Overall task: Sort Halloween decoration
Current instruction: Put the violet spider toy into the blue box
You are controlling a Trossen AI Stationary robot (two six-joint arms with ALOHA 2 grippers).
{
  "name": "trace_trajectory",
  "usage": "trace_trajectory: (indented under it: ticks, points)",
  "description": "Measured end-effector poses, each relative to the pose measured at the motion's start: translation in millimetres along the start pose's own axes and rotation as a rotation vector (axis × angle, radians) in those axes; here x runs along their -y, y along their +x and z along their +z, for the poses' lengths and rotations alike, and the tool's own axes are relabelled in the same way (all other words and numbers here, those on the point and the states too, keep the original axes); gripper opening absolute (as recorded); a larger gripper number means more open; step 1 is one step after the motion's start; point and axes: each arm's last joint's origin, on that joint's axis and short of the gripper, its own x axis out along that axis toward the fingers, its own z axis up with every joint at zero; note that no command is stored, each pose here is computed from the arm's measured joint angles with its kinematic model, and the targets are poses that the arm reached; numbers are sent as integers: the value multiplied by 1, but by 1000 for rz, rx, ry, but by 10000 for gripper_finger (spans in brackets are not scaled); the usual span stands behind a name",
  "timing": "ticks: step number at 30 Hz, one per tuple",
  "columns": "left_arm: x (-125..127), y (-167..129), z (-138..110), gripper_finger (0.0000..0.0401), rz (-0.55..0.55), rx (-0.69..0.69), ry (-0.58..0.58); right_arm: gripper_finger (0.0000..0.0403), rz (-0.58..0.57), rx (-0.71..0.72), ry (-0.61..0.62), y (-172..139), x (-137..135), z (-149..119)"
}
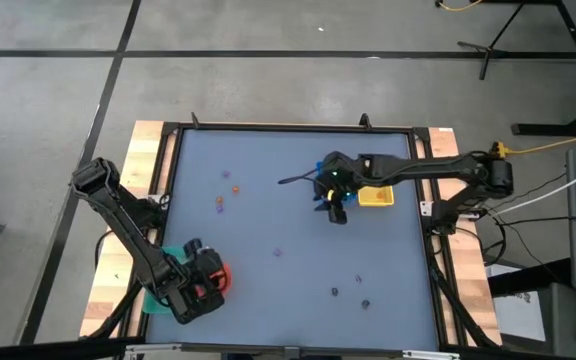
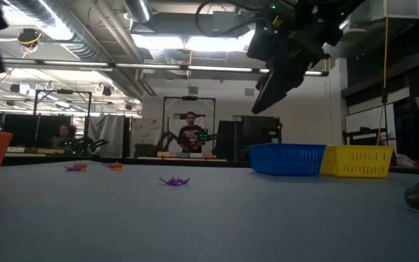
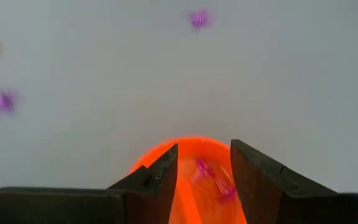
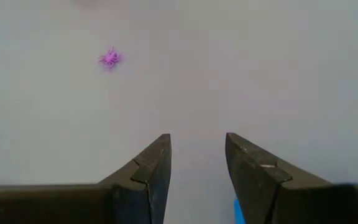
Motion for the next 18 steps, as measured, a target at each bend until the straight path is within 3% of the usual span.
trace_trajectory:
  ticks: [6, 18]
  points:
    - [-1, 2, 5, 132, 18, 54, 111, 152, 51, 20, -82, 20, -13, 4]
    - [-3, 9, 15, 132, 39, 59, 101, 152, 118, 140, -477, 43, -70, 18]
